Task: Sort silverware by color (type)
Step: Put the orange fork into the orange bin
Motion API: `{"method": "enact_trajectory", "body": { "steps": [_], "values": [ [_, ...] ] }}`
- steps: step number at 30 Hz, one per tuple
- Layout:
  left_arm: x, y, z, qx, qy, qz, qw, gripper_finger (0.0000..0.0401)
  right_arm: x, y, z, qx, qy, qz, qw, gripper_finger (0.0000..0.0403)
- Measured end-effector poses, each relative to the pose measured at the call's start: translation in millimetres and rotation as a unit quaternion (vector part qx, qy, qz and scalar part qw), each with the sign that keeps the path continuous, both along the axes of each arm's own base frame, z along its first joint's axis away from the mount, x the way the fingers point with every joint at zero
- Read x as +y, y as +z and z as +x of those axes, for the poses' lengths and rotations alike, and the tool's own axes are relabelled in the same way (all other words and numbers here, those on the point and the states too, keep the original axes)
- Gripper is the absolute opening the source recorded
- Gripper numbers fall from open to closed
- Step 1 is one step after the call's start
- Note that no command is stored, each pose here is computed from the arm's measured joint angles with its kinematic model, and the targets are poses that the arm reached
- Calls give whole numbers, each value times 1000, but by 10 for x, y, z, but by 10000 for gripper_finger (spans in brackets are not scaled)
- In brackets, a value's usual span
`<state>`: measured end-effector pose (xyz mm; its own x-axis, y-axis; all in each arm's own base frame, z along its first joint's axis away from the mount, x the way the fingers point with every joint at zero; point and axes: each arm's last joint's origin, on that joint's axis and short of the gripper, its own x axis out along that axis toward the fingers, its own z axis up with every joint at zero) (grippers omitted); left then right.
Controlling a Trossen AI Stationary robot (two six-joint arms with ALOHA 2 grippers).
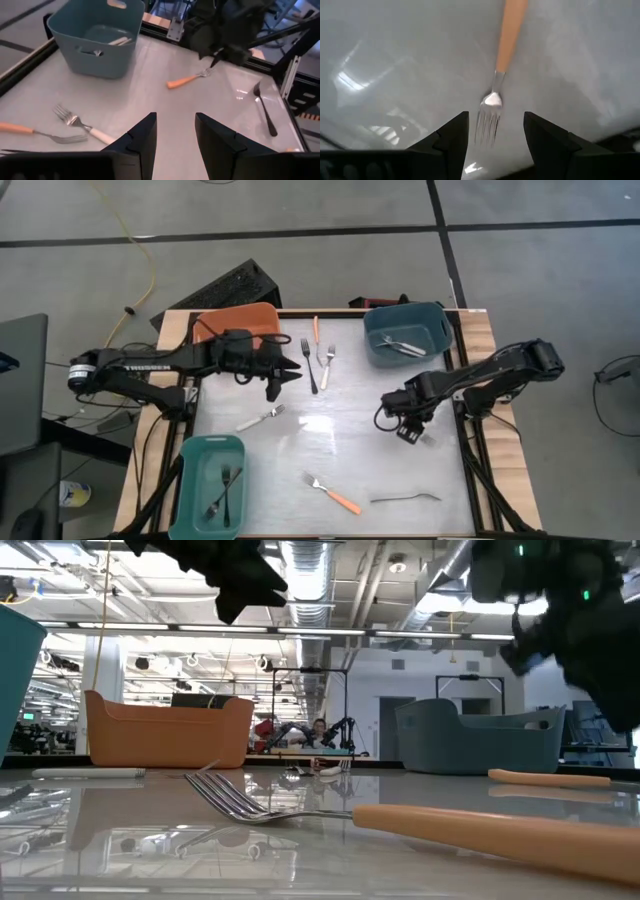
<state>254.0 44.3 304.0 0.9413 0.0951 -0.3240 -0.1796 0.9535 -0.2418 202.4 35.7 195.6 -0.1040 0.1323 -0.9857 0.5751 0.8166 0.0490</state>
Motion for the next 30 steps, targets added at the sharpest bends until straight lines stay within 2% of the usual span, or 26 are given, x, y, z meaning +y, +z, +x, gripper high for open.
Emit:
{"method": "enact_trajectory", "body": {
  "steps": [5,8,11,14,20,23,29,30],
  "values": [
    [-6,0,-1,-2,1,-28,1000,119,-35,-271,-4,-41,-32,2,999,211],
    [-6,-1,-2,-3,6,-45,999,119,-58,-341,7,-63,-53,-24,996,211],
    [-8,-3,-3,-3,10,-57,998,119,-76,-421,-43,-52,-71,-58,994,211],
    [-8,-9,-5,0,12,-64,998,119,-70,-504,-78,-37,-68,-66,995,211],
    [-8,-11,-6,1,13,-65,998,119,-7,-613,-88,-61,-50,-72,994,206],
    [-8,-17,-8,4,14,-65,998,119,-1,-614,-88,-61,-55,-81,993,177],
    [-9,-32,-15,13,14,-66,998,119,-1,-611,-87,-61,-54,-81,993,56],
    [-9,-35,-16,14,14,-66,998,119,-2,-609,-85,-62,-52,-80,993,53]
  ]
}}
